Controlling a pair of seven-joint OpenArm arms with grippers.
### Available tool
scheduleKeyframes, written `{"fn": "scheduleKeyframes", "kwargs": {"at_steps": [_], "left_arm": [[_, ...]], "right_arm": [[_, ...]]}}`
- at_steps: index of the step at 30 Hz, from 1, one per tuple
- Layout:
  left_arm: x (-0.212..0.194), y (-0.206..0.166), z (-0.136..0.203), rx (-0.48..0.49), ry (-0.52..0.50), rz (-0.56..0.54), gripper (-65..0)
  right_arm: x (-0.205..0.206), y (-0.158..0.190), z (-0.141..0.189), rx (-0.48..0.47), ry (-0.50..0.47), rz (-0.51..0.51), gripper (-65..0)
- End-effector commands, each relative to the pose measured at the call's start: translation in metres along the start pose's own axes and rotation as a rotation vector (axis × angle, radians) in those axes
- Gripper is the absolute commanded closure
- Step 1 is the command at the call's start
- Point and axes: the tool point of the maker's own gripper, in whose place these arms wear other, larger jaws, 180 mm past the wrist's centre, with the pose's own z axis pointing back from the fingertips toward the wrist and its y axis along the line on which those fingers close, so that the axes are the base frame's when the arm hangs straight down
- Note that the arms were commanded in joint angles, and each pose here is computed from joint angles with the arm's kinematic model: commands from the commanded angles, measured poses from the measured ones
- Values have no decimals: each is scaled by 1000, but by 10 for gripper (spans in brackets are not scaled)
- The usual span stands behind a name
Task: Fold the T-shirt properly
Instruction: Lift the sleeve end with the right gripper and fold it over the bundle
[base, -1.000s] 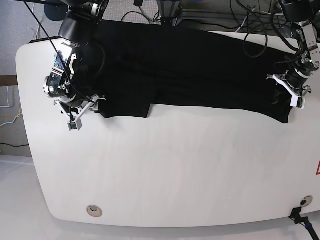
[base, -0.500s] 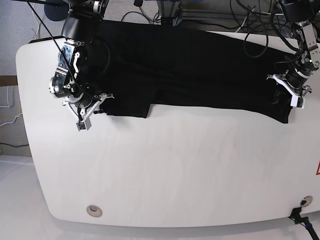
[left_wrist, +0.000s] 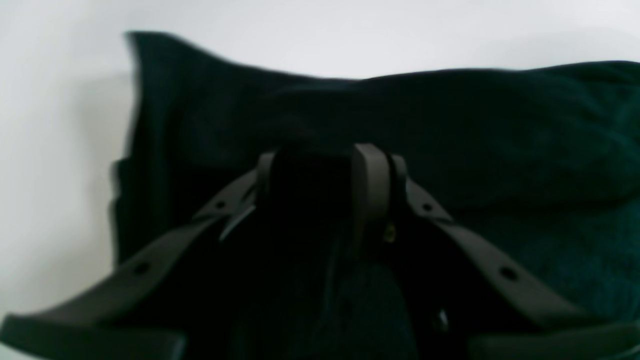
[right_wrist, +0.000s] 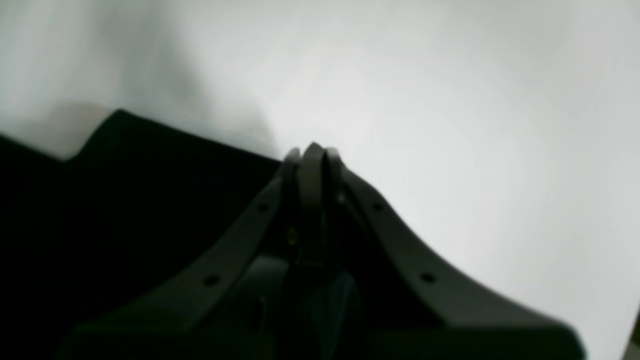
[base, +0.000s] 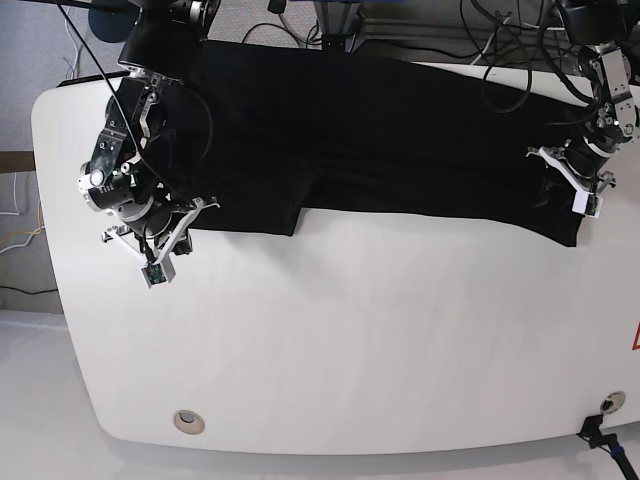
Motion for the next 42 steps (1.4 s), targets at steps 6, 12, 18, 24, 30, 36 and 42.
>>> {"fn": "scheduleKeyframes", "kwargs": {"at_steps": [6, 12, 18, 24, 30, 36, 42], "left_arm": [[18, 8, 3, 10, -49, -19, -193], [18, 8, 3, 10, -49, -19, -193], [18, 8, 3, 10, -49, -19, -193], [18, 8, 3, 10, -49, -19, -193], [19, 8, 3, 10, -49, -20, -193], [19, 9, 4, 11, -48, -23, -193], [19, 9, 4, 11, -48, -23, -193]], "right_arm": [[12, 7, 11, -7, -23, 25, 0], [-6, -17, -6, -61, 3, -22, -299], [-42, -37, -23, -8, 34, -158, -313], [-40, -33, -25, 73, -12, -237, -313], [-43, -23, -30, 101, -8, -258, -313], [-56, -36, -37, 81, -12, -312, -313], [-63, -40, -40, 77, -8, -326, -313]]}}
